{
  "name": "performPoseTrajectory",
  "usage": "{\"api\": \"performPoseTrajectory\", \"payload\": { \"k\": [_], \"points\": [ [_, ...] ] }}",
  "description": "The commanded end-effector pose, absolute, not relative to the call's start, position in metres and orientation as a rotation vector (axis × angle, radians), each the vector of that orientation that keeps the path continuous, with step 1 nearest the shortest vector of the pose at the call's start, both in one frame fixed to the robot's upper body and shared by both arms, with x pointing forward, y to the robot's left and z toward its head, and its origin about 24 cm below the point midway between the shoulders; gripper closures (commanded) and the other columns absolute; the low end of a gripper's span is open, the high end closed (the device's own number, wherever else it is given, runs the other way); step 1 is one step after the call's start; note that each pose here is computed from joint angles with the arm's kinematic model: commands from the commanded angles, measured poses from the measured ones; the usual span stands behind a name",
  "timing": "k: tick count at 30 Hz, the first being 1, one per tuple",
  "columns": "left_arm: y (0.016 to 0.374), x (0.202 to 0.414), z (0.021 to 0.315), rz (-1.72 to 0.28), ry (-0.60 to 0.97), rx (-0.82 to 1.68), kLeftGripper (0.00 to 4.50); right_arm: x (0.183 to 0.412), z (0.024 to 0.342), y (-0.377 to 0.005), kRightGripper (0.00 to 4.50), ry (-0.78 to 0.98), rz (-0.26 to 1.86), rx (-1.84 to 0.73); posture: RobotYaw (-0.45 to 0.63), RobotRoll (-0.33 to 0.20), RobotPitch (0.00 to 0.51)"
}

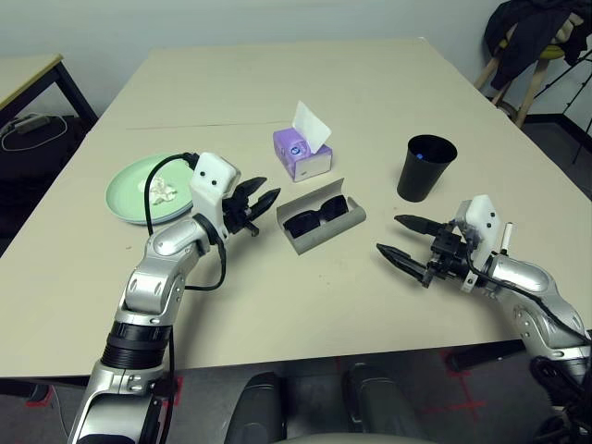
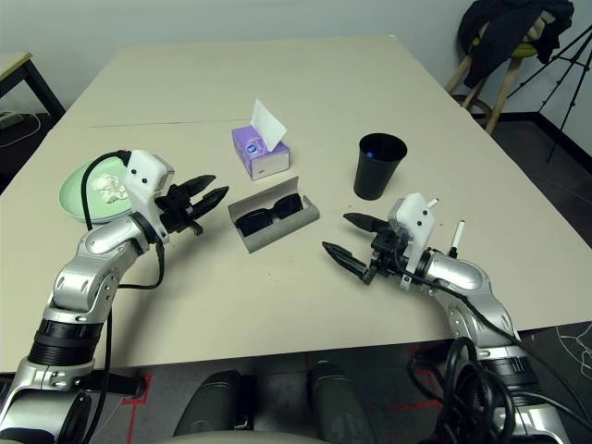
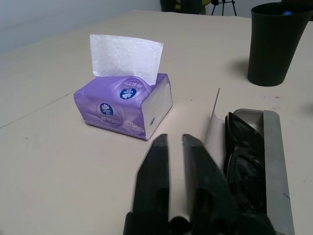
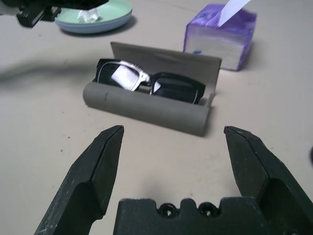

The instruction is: Organize and tidy the items on the table.

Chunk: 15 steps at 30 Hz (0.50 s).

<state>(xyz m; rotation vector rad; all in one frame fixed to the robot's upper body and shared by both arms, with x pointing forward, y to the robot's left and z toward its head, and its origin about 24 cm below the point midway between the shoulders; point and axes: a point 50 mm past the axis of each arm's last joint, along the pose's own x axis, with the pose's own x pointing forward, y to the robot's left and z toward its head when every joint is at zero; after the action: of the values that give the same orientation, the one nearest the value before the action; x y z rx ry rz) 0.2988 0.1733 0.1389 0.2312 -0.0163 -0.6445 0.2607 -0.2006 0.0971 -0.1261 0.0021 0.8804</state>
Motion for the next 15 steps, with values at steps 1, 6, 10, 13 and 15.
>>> {"api": "performPoseTrajectory", "payload": {
  "k": [1,6,10,13,15],
  "points": [
    [0.172,0.302,0.139,-0.648,-0.013,0.252,4.48,0.258,0.092,-0.204,0.0,-0.007,0.867,-0.116,-0.01,0.0,0.046],
    [0.17,0.307,0.139,-0.643,-0.011,0.249,4.48,0.254,0.087,-0.206,0.0,-0.018,0.865,-0.131,-0.01,0.0,0.046],
    [0.168,0.312,0.14,-0.642,-0.011,0.249,4.48,0.252,0.084,-0.207,0.0,-0.016,0.869,-0.135,-0.01,0.0,0.045],
    [0.167,0.315,0.141,-0.641,-0.014,0.254,4.48,0.25,0.083,-0.207,0.0,-0.011,0.877,-0.136,-0.01,0.0,0.046],
    [0.167,0.318,0.14,-0.638,-0.012,0.265,4.48,0.249,0.083,-0.207,0.0,-0.005,0.887,-0.13,-0.01,0.0,0.046]
  ]
}}
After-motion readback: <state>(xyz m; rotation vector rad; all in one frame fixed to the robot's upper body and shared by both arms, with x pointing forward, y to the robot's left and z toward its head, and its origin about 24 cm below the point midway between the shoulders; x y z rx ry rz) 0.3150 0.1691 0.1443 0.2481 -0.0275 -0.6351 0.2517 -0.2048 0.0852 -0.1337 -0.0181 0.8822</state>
